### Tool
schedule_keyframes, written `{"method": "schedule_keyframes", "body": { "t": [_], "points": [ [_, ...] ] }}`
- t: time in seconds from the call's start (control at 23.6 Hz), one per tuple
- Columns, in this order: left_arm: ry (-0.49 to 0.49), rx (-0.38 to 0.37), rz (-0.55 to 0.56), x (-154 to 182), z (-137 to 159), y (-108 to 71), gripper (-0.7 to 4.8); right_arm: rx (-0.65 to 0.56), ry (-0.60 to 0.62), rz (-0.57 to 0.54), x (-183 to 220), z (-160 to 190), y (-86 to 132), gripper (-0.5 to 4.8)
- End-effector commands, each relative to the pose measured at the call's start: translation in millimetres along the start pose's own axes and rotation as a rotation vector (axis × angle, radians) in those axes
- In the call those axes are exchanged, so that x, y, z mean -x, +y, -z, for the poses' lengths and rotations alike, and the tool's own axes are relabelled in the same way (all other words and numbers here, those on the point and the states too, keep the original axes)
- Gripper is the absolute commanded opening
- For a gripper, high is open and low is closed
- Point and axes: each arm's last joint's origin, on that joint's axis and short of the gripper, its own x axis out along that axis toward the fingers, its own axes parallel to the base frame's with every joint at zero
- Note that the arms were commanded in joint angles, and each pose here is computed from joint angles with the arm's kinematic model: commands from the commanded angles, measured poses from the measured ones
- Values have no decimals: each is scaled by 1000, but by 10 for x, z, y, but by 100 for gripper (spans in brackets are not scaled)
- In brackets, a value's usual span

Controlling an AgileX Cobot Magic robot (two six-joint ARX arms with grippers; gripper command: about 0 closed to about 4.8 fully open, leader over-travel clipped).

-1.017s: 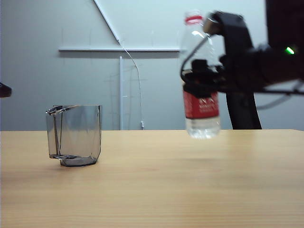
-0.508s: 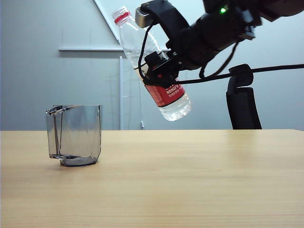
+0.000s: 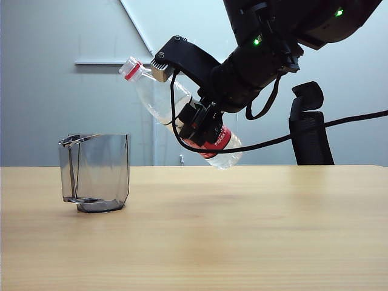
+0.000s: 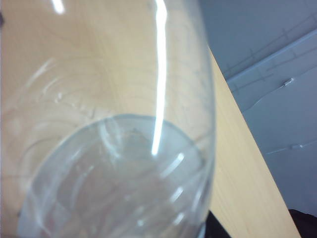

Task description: Pick up the mineral water bottle on the table and pour water into the mug until it's half full.

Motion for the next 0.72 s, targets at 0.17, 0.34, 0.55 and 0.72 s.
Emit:
{"method": "schedule_keyframes", "body": {
  "t": [0.17, 0.34, 0.55, 0.72],
  "points": [
    [-14, 3, 4, 1, -20, -2, -2, 165, -30, 84, -89, -127, -81, 291],
    [-14, 3, 4, 1, -20, -2, -2, 319, 1, 90, -194, -121, -59, 291],
    [-14, 3, 4, 1, -20, -2, -2, 369, 3, 90, -195, -120, -58, 291],
    [-14, 3, 4, 1, -20, -2, -2, 419, 22, 99, -195, -115, -63, 291]
  ]
}}
